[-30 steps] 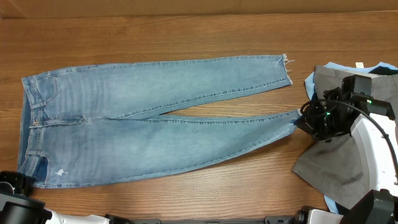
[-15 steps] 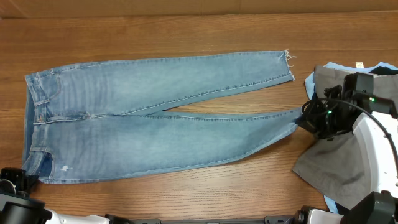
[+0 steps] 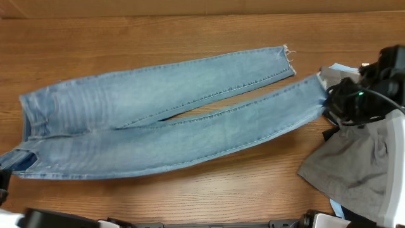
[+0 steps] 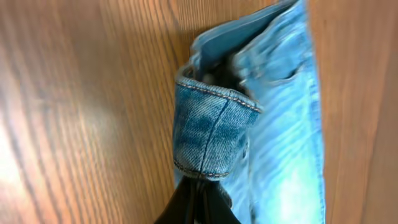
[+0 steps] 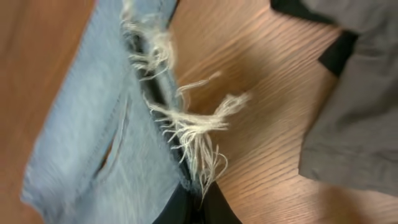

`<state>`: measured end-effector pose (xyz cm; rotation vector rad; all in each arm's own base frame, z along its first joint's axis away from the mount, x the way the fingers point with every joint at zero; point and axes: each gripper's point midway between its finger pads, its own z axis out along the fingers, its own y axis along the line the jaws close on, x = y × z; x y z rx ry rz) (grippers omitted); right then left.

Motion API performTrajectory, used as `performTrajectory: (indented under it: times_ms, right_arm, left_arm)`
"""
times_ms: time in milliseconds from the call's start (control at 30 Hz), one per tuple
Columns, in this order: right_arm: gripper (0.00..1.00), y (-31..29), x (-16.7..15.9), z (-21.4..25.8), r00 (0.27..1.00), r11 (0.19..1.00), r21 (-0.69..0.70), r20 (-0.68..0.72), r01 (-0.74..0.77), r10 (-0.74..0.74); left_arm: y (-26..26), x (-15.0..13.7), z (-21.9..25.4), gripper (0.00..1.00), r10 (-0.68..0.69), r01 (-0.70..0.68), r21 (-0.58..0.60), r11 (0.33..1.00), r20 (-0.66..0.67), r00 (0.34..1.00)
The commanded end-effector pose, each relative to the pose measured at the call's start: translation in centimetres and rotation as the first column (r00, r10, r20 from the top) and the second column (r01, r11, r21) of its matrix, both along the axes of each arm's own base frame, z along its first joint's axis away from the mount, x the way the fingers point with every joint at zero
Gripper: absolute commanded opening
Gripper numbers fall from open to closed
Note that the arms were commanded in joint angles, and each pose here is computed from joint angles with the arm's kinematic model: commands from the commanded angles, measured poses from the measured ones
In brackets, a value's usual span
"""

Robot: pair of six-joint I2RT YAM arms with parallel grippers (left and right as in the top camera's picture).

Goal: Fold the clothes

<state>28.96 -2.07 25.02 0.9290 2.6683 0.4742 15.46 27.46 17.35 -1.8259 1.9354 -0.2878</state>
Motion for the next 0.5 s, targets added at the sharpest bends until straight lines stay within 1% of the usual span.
performTrajectory:
  times_ms: [0, 133, 267, 367, 467]
  right_arm:
    - [0.04, -1.8, -0.6, 4.3, 0.993, 0.99, -0.11, 0.087, 0.088, -0.079]
    - [0.04, -2.7, -1.5, 7.4, 0.986, 0.978, -0.171, 0.134, 0.121, -0.099]
    - [0.04, -2.6, -1.8, 9.3, 0.979, 0.976, -0.175, 0.179, 0.133, -0.102]
    - [0.04, -2.9, -0.9, 9.1, 0.974, 0.973, -0.158, 0.18, 0.168, -0.139]
    - [0.04, -3.3, 1.0, 8.2, 0.973, 0.973, -0.138, 0.168, 0.184, -0.16]
  left_arm:
    - [0.4, -1.3, 3.1, 0.04, 0.072, -0.068, 0.108, 0.992, -0.027, 0.997]
    - [-0.1, -1.9, 4.5, 0.04, 0.083, -0.077, 0.157, 0.985, -0.034, 0.996]
    - [-0.1, -2.3, 4.9, 0.04, 0.093, -0.083, 0.184, 0.979, -0.046, 0.995]
    - [0.1, -1.6, 4.4, 0.04, 0.076, -0.065, 0.18, 0.982, -0.055, 0.996]
    - [0.3, -0.8, 3.7, 0.04, 0.056, -0.037, 0.183, 0.982, -0.095, 0.994]
